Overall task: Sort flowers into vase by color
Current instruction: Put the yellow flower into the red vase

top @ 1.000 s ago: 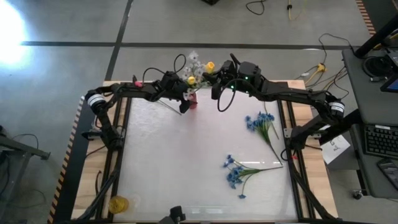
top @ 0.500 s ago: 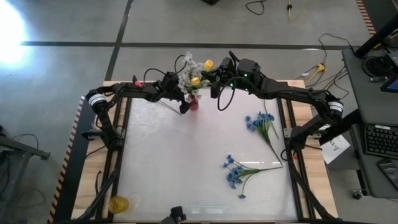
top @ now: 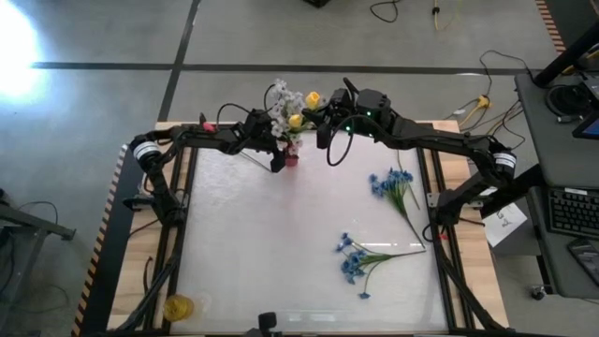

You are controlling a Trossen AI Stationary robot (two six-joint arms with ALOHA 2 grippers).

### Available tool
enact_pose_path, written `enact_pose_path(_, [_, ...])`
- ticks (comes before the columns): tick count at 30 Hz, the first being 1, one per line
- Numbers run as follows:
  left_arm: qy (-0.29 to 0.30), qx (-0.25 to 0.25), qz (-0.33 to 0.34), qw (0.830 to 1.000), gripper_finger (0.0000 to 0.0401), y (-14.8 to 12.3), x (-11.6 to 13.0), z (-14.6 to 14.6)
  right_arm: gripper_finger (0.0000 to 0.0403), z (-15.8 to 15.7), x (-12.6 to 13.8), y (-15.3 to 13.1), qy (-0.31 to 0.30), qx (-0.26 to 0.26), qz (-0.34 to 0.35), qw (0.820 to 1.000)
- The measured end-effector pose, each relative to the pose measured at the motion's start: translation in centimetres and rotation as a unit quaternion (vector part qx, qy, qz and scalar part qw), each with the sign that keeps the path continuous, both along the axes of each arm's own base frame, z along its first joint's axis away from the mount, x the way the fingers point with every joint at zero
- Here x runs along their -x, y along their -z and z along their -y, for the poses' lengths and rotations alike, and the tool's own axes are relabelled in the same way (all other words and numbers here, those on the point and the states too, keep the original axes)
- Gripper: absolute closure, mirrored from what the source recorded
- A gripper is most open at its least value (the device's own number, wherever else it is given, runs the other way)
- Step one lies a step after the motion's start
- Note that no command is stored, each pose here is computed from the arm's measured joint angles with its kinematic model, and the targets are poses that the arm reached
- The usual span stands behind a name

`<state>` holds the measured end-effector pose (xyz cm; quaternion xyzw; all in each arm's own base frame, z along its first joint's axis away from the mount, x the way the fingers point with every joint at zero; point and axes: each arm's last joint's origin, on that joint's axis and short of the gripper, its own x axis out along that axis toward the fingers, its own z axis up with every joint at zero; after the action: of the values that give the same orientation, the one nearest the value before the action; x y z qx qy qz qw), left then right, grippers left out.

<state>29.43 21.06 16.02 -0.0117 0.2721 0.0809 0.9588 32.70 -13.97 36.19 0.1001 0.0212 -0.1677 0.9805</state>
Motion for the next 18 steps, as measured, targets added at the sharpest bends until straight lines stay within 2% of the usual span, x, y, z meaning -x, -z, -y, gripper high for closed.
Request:
enact_pose_path(7, [0.015, -0.015, -0.003, 1.0, 0.0195, 0.0, -0.2, 0.3, 0.039, -0.1, -0.7, 0.3, -0.006, -0.006, 0.019, 1.0])
enact_pose_path(12, [0.016, -0.016, -0.003, 1.0, 0.0195, 0.0, -0.2, 0.3, 0.039, 0.2, -2.2, 2.2, -0.006, -0.013, -0.003, 1.0])
enact_pose_path(18, [0.016, -0.017, -0.002, 1.0, 0.0195, 0.0, -0.2, 0.3, 0.039, 0.3, -3.3, 3.4, 0.033, 0.0, -0.012, 0.999])
